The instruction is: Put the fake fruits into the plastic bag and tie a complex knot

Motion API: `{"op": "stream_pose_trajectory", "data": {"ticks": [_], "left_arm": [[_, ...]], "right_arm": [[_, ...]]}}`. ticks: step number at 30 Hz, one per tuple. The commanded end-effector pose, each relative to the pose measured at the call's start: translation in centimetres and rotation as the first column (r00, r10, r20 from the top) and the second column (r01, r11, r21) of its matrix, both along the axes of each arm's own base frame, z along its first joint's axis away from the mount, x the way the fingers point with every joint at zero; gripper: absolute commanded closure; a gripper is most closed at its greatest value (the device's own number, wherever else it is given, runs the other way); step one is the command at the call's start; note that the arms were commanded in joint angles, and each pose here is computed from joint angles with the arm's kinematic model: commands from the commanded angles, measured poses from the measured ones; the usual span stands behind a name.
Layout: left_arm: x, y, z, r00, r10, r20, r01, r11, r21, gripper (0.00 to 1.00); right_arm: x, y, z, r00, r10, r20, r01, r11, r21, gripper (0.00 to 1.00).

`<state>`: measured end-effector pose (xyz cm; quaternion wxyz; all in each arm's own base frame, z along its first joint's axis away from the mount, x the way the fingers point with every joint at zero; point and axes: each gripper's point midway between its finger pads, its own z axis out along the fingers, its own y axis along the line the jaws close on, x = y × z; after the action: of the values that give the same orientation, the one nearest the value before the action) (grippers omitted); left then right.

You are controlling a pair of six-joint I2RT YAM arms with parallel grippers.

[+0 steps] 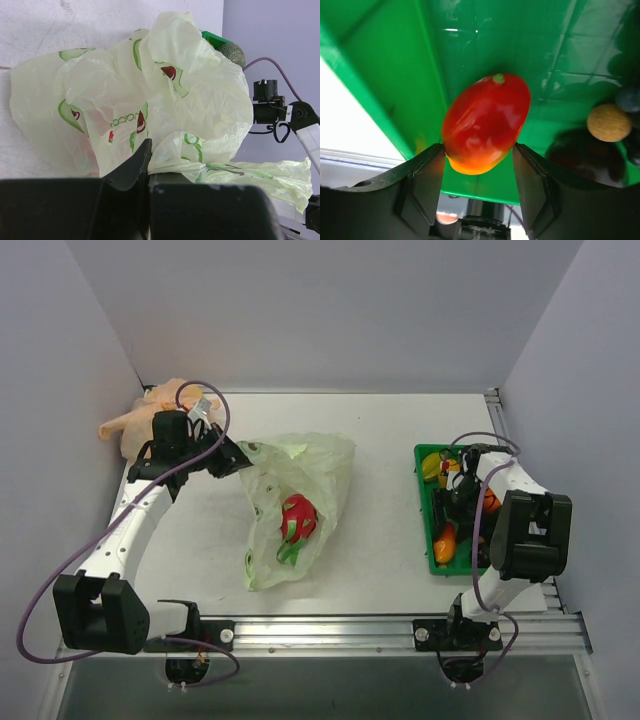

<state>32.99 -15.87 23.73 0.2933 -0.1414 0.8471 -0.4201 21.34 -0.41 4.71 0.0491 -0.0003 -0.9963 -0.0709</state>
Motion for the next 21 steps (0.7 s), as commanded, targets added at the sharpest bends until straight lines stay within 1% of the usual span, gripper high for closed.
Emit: {"op": "stream_pose_trajectory", "data": {"ticks": [1,3,6,8,9,11,12,14,15,18,21], "left_arm": [[0.6,-0.3,1.4,0.998,-0.004,0.065,0.005,1.000,-0.016,0.95],[0.7,-0.3,1.4,0.998,-0.002,0.068,0.003,1.000,-0.015,0.95],[0.7,-0.3,1.3,0.998,-0.002,0.065,0.002,1.000,-0.014,0.95],[0.8,-0.3,1.3,0.998,0.000,0.063,0.001,1.000,-0.018,0.95],[0.8,-0.3,1.2,0.998,0.001,0.059,0.000,1.000,-0.020,0.95],[0.9,-0.4,1.2,0.999,0.005,0.054,-0.004,1.000,-0.029,0.95],[0.9,-0.4,1.2,0.999,0.003,0.052,-0.001,1.000,-0.031,0.95],[0.8,-0.4,1.3,0.999,0.003,0.053,-0.002,0.999,-0.034,0.95],[0.9,-0.4,1.5,0.998,0.003,0.056,-0.001,0.999,-0.035,0.95],[0.8,-0.5,1.5,0.998,0.001,0.056,0.001,0.999,-0.036,0.95],[0.9,-0.5,1.4,0.999,0.001,0.052,0.001,0.999,-0.036,0.95]], "right_arm": [[-0.6,-0.1,-0.6,0.998,-0.038,-0.052,0.038,0.999,-0.001,0.45],[-0.6,0.0,-0.8,0.997,-0.039,-0.061,0.039,0.999,0.002,0.46],[-0.9,-0.2,-1.1,0.997,-0.034,-0.072,0.034,0.999,0.002,0.51],[-1.0,-0.1,-1.1,0.996,-0.034,-0.079,0.036,0.999,0.021,0.52],[-0.9,-0.2,-0.9,0.996,-0.043,-0.078,0.046,0.998,0.032,0.62],[-0.5,0.1,-0.1,0.996,-0.055,-0.065,0.060,0.996,0.070,0.75],[0.4,-0.2,0.9,0.997,-0.078,-0.021,0.080,0.993,0.089,0.86],[1.2,0.0,2.3,0.994,-0.103,0.019,0.100,0.986,0.135,0.90],[1.9,0.2,3.7,0.990,-0.115,0.077,0.100,0.980,0.173,0.94],[3.8,1.3,7.7,0.965,-0.111,0.238,0.050,0.967,0.249,0.99],[5.0,2.0,10.9,0.930,-0.092,0.357,-0.005,0.965,0.262,1.00]]}}
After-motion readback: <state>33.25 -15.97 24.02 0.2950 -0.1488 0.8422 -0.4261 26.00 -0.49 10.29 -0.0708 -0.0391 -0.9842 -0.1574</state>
